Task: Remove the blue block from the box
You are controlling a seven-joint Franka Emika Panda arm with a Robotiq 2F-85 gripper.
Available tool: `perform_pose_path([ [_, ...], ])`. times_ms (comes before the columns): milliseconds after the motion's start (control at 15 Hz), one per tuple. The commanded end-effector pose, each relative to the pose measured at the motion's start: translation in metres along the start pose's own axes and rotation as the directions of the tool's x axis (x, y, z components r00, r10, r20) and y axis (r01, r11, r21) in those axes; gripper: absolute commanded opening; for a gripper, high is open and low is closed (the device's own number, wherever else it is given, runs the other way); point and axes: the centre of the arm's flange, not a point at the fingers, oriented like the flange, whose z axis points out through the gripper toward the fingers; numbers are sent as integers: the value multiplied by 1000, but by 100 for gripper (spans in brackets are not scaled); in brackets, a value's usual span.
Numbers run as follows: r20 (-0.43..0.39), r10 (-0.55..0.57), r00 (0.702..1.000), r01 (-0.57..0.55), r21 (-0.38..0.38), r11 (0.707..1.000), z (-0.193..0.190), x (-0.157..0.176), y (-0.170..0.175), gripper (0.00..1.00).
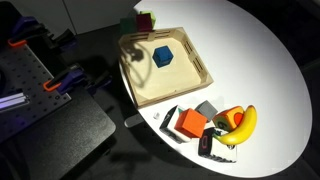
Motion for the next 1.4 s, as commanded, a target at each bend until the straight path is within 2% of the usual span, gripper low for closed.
perform_pose_path([
  [0,-46,32,998,-32,4,999,3,20,11,100],
  [400,-157,88,984,-85,24,996,16,58,33,100],
  [933,-248,177,953,-143,148,979,56,112,66,100],
  [1200,-238,207,949,-154,222,963,70,125,80,100],
  [1267,-224,224,948,-175,219,960,70,123,83,100],
  [1333,-233,214,949,-167,206,964,75,116,68,100],
])
